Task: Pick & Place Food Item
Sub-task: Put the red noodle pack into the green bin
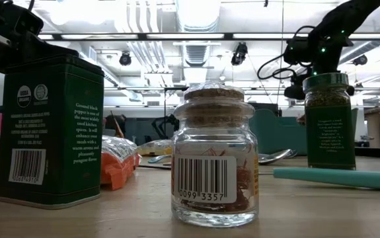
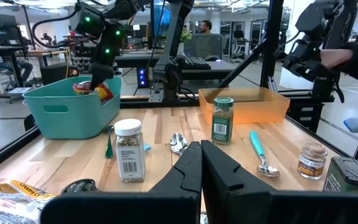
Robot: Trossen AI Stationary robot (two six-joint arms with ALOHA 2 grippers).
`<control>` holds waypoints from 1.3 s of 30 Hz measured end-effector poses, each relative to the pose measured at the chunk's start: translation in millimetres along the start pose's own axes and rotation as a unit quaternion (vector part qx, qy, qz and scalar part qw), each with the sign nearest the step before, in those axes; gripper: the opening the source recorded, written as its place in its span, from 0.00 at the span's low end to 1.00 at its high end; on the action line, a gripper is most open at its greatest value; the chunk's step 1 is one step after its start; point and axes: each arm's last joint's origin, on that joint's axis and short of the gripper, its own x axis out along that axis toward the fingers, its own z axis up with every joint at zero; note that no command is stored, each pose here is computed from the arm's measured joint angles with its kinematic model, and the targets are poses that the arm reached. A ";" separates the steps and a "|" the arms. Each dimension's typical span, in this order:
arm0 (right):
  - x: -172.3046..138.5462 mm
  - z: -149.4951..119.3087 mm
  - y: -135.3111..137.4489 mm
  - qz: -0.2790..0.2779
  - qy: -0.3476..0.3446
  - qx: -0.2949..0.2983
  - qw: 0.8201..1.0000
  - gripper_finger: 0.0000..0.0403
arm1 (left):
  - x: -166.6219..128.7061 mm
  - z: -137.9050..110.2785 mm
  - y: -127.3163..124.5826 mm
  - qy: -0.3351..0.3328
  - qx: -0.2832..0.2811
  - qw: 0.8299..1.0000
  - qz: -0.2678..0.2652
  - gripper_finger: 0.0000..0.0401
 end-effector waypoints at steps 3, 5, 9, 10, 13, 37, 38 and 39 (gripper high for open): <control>2.0 -2.8 -0.1 0.003 0.008 0.004 1.000 0.03 | 0.0 0.0 0.0 0.000 0.000 1.000 0.000 0.00; 2.5 -3.2 0.0 0.004 0.007 0.005 1.000 0.03 | 0.0 -0.1 0.0 0.000 0.000 1.000 0.000 0.00; 3.6 -4.0 -0.1 0.003 0.008 0.006 1.000 0.03 | 0.0 -0.1 0.0 0.000 0.000 1.000 0.000 0.00; 3.8 -4.3 -0.1 0.003 0.008 0.005 1.000 0.03 | 0.0 -0.1 0.0 0.000 0.000 1.000 0.000 0.00; 4.1 -4.5 0.0 0.002 0.007 0.005 1.000 0.03 | 0.0 0.0 0.0 0.000 0.000 1.000 0.000 0.00; 4.1 -3.8 0.2 0.002 0.003 0.014 1.000 0.03 | 0.0 -0.1 0.0 0.000 0.000 1.000 0.000 0.00; 4.1 -3.6 0.3 0.003 0.002 0.014 1.000 0.03 | 0.0 0.0 0.0 0.000 0.000 1.000 0.000 0.00; 4.1 -3.6 0.3 0.003 0.002 0.015 1.000 0.03 | 0.0 -0.1 0.0 0.000 0.000 1.000 0.000 0.00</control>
